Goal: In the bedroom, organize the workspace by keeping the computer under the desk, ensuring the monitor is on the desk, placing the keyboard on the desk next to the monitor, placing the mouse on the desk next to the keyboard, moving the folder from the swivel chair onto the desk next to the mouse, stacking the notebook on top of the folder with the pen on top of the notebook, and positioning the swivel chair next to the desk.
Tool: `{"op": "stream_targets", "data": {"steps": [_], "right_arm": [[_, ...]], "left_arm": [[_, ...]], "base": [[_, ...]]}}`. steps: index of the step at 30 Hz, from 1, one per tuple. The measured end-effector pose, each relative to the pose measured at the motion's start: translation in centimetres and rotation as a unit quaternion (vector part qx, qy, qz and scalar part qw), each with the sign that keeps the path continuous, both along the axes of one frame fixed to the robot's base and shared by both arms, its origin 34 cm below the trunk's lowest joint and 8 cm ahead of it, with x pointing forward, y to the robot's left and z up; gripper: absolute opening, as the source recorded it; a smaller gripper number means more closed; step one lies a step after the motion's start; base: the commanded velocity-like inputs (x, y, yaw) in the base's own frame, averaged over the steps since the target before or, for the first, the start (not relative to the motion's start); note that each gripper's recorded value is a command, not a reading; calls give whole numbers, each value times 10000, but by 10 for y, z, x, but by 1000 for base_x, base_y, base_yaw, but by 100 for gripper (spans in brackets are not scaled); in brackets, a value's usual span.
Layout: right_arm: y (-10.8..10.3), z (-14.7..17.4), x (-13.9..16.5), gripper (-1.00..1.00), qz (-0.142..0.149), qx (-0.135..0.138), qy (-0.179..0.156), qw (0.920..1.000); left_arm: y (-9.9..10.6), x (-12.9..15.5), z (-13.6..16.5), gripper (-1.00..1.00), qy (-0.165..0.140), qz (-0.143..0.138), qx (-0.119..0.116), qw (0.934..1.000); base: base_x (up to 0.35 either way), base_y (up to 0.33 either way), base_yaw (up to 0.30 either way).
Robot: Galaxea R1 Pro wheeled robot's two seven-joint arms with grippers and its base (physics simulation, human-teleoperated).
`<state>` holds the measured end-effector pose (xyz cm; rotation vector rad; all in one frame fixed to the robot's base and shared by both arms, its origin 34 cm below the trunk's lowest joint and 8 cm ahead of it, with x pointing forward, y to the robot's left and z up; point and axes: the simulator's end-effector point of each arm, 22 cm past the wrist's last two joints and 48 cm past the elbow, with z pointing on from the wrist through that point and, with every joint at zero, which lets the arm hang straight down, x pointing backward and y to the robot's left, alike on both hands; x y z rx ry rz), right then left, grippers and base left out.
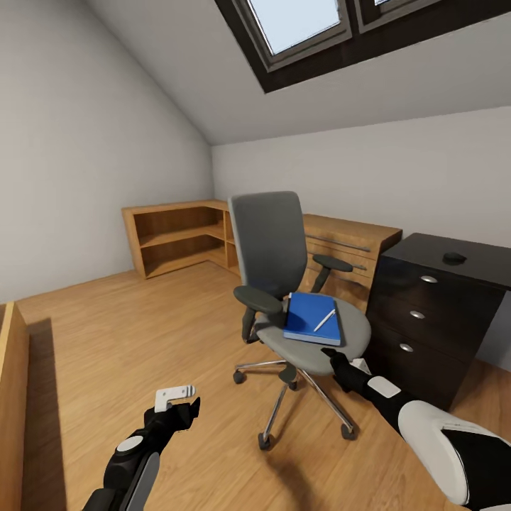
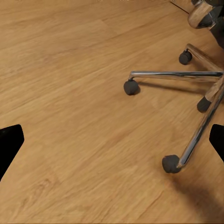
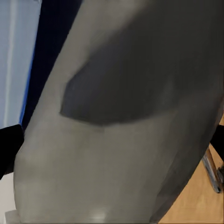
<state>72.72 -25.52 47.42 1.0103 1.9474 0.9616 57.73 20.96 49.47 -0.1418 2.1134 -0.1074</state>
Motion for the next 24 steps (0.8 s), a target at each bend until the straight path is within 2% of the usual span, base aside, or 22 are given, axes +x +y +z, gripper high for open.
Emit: {"op": "stream_targets", "data": {"steps": [5, 11, 24], "right_arm": [[1, 5, 3, 100, -55, 114, -52, 9999], [3, 3, 2, 100, -8, 54, -34, 10000], [5, 2, 1, 100, 27, 14, -25, 10000]], "left_arm": [[0, 0, 0, 100, -3, 0, -1, 10000], [0, 0, 0, 100, -1, 0, -1, 10000], [0, 0, 0, 100, -3, 0, -1, 10000]], "base": [[287, 0, 0], [289, 32, 0], [278, 183, 3]]}}
